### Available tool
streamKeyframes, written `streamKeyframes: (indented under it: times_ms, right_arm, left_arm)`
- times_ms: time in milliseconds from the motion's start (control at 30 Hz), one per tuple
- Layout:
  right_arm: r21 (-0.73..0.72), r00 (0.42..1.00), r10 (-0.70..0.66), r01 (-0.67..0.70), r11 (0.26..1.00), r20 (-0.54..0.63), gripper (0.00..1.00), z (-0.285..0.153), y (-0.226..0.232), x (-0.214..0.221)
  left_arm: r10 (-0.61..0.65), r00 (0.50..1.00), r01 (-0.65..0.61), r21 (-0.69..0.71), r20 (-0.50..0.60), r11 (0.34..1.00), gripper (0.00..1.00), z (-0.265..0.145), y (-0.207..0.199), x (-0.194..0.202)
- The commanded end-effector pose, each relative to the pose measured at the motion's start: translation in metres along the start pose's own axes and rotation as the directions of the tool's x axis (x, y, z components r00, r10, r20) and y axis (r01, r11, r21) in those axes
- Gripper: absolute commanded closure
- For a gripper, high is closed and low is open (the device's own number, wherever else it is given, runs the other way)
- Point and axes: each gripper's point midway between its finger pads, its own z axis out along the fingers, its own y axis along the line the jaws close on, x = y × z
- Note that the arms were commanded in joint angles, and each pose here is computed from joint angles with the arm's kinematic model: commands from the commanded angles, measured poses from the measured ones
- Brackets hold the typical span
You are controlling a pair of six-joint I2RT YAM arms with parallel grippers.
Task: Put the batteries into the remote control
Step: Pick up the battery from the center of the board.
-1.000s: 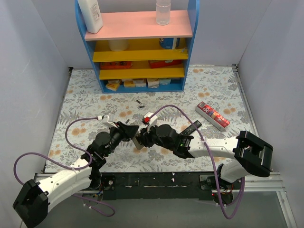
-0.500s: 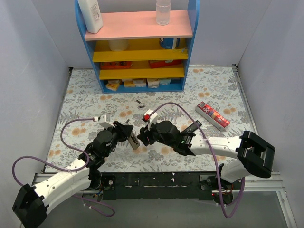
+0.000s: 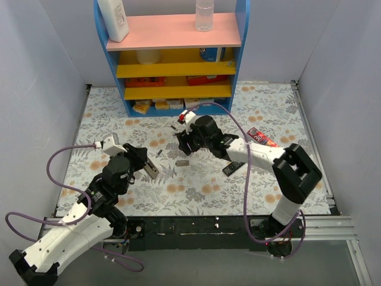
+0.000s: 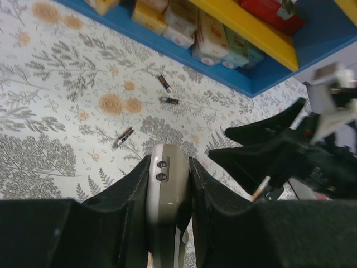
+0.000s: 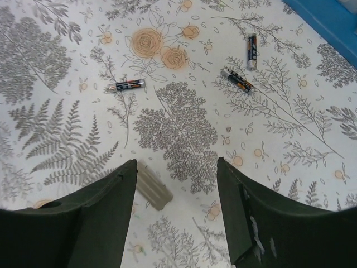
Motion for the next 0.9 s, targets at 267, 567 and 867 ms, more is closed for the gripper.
streamKeyframes:
  times_ms: [267,567,867]
  right_arm:
    - [-0.290,0.963,-0.255,0.221,0.931,-0.083,0.32,0.084,0.027,0.004]
    - [-0.167,0.965,-0.252,0.236,0.957,-0.078,0.33,0.137,0.036,-0.015]
    - [-0.025,0.951,-0.282,0.282,0.959,-0.129,0.34,0.165,0.037,-0.009]
  left_arm:
    - [0.218,0.960,-0.218,-0.024,0.178,0.976,0.98,-0.037,0.008,-0.069]
    - [0.251,0.952,-0.247,-0.041,0.175,0.968,1.00,-0.034,0.017,-0.062]
    - [0.244,0.951,-0.244,-0.024,0.192,0.969,0.99,-0.039,0.018,-0.064]
